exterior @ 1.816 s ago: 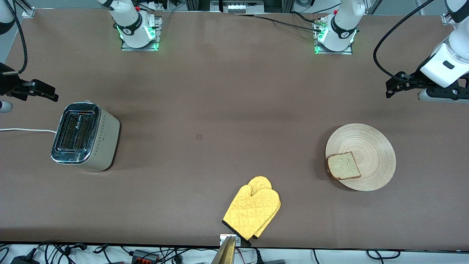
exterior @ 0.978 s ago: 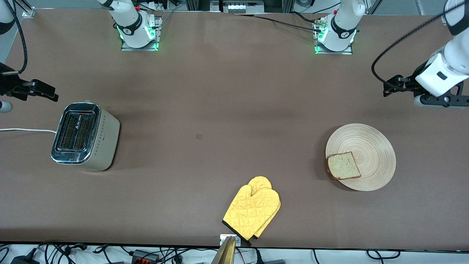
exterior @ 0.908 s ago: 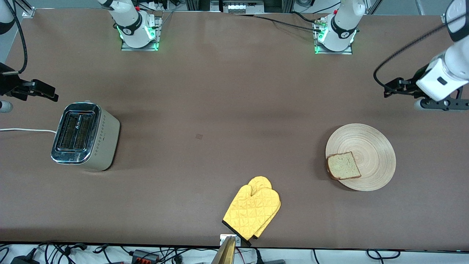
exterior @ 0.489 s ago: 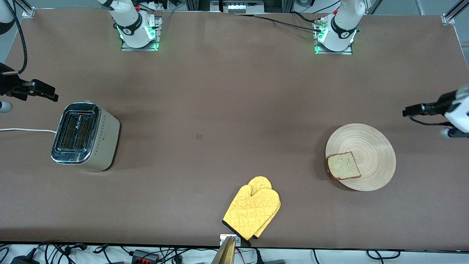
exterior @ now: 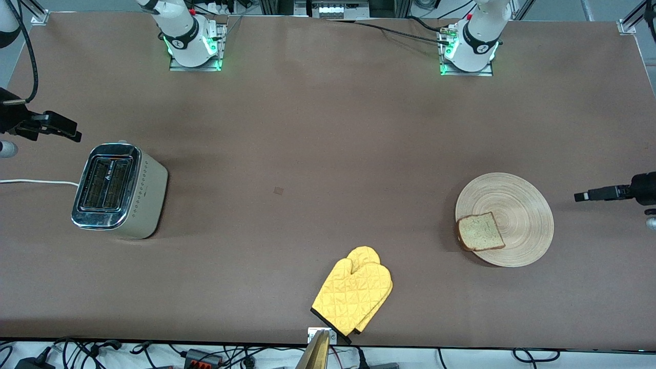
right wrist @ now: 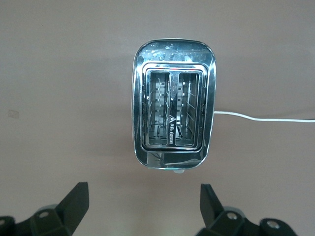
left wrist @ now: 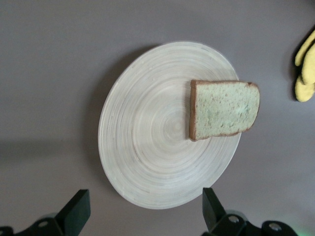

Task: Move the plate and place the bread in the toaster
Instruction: 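Push the wooden plate with bread toward the toaster with the left gripper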

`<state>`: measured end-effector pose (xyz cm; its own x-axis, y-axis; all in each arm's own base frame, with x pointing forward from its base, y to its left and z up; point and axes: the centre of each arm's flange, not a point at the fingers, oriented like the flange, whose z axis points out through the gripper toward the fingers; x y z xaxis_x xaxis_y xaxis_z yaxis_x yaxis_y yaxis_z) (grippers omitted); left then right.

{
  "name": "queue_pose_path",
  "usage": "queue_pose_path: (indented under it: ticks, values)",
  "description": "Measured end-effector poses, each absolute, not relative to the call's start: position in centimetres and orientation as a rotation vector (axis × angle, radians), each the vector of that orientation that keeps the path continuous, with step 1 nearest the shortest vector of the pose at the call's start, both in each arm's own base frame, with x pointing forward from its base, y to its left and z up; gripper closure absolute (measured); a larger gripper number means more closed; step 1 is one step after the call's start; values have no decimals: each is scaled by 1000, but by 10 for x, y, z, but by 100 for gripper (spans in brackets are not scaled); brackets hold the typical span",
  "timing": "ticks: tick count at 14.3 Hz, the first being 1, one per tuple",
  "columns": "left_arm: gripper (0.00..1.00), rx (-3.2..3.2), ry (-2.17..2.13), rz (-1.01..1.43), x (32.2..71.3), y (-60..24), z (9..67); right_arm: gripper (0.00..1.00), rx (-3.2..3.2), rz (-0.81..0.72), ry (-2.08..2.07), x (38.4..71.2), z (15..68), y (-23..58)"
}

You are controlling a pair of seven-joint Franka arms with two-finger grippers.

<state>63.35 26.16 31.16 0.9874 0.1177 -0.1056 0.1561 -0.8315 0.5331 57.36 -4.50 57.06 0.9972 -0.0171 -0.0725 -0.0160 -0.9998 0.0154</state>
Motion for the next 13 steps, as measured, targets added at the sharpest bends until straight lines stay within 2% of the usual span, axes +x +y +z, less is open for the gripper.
queue_pose_path:
  ticks: [5,10,11,13]
  values:
    - [0,2314,175,69,624,292,207,0,3125,-114,-29,573,571,-46]
    - [0,2205,152,155,615,295,145,0,3125,-114,-30,573,571,-47]
    - [7,2192,161,162,614,296,139,0,3125,-114,-31,573,571,-47]
    - [10,2183,167,164,613,296,134,0,3125,-114,-31,573,571,-47]
